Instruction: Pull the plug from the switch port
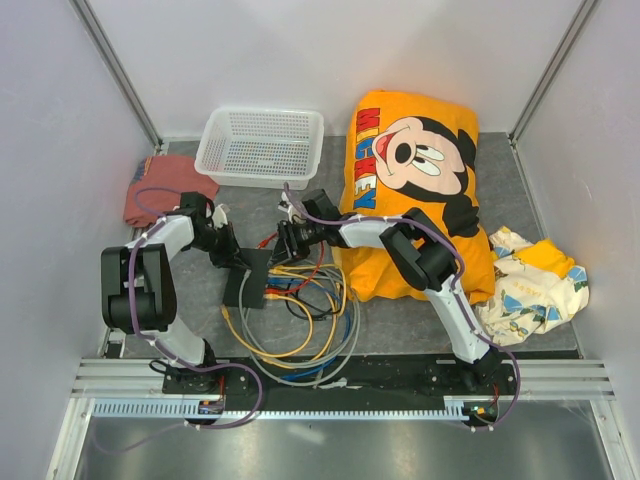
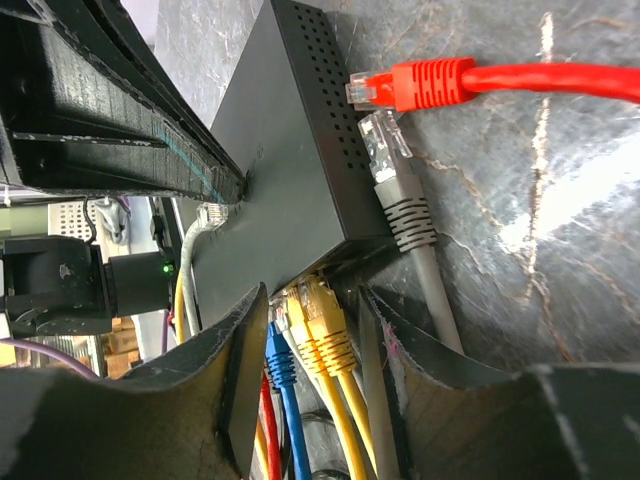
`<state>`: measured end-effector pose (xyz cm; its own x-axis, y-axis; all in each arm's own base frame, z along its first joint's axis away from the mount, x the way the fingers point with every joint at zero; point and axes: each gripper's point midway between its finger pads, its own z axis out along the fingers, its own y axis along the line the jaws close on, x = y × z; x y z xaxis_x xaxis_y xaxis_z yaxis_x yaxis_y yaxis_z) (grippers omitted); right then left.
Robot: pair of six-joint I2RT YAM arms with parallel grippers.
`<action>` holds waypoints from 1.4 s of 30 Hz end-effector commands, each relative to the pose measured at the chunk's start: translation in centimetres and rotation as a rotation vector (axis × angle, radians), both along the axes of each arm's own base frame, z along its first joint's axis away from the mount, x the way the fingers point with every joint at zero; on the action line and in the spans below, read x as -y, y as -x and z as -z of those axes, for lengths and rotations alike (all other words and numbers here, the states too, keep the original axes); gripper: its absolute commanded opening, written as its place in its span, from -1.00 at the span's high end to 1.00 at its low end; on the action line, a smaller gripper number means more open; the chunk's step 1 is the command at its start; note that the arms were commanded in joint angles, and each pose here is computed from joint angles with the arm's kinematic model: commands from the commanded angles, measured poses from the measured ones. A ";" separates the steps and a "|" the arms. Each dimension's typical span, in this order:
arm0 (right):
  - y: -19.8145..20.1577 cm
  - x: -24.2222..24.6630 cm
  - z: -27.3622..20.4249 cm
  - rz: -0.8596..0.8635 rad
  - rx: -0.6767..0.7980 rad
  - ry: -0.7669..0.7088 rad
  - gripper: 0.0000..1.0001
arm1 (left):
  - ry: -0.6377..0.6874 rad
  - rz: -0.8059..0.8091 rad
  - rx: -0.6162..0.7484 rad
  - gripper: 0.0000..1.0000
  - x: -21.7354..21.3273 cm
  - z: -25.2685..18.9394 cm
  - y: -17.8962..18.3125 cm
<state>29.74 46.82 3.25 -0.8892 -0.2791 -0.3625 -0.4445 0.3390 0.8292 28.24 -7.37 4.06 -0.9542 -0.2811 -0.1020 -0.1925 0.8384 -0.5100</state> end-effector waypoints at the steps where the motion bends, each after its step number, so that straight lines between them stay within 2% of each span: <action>1: -0.1 -0.2 1.5 0.008 0.009 0.045 0.06 | -0.030 -0.029 0.012 0.97 -0.6 0.6 -1.2; 21: -0.4 0.9 2.1 0.020 -0.103 -0.049 0.09 | -0.029 -0.016 0.019 0.97 -0.5 0.7 -1.1; 37: -0.7 1.2 3.3 0.040 -0.073 0.033 0.32 | -0.034 -0.013 0.028 0.97 -0.6 0.6 -1.1; 42: -0.9 0.9 3.3 0.046 -0.057 0.048 0.34 | -0.036 -0.011 0.028 0.97 -0.6 0.8 -1.0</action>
